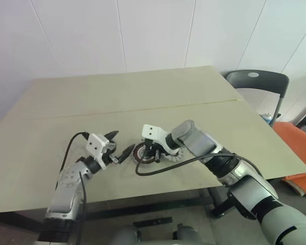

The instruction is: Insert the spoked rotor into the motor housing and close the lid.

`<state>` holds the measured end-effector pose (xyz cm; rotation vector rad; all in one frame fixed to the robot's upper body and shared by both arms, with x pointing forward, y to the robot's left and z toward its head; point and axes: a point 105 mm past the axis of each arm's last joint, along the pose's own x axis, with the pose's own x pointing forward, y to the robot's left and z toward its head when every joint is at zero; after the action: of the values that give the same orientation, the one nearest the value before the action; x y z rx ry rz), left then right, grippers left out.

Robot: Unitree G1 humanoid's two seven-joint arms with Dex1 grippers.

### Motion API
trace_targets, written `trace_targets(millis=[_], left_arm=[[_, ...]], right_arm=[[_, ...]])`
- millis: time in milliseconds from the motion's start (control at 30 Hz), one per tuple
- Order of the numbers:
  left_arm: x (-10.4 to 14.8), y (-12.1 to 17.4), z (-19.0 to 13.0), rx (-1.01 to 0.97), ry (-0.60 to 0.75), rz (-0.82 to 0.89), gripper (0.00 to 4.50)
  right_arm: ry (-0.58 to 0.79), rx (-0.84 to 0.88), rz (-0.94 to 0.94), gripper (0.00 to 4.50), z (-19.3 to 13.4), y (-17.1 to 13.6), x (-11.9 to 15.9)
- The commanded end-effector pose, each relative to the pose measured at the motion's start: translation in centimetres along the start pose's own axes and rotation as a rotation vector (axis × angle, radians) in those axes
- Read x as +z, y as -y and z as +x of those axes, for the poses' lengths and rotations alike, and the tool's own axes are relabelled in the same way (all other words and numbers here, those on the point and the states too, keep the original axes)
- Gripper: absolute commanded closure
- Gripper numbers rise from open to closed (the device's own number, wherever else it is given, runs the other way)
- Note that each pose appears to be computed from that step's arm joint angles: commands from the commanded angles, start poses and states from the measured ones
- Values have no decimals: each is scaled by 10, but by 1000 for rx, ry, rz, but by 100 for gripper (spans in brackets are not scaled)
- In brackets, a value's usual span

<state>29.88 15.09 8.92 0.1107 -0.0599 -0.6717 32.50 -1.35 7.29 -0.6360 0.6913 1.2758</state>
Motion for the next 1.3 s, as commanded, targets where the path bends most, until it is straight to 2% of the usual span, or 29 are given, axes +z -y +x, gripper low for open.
trace_targets(millis=[33, 533, 1300], left_arm=[[9, -2, 1, 7, 35, 25, 0], [9, 0, 2, 7, 37, 22, 0], [9, 1, 0, 9, 37, 20, 0]], right_arm=[[-136, 18, 147, 446, 20, -5, -44], [-129, 27, 210, 446, 18, -1, -42], [-157, 9, 167, 446, 23, -1, -49]])
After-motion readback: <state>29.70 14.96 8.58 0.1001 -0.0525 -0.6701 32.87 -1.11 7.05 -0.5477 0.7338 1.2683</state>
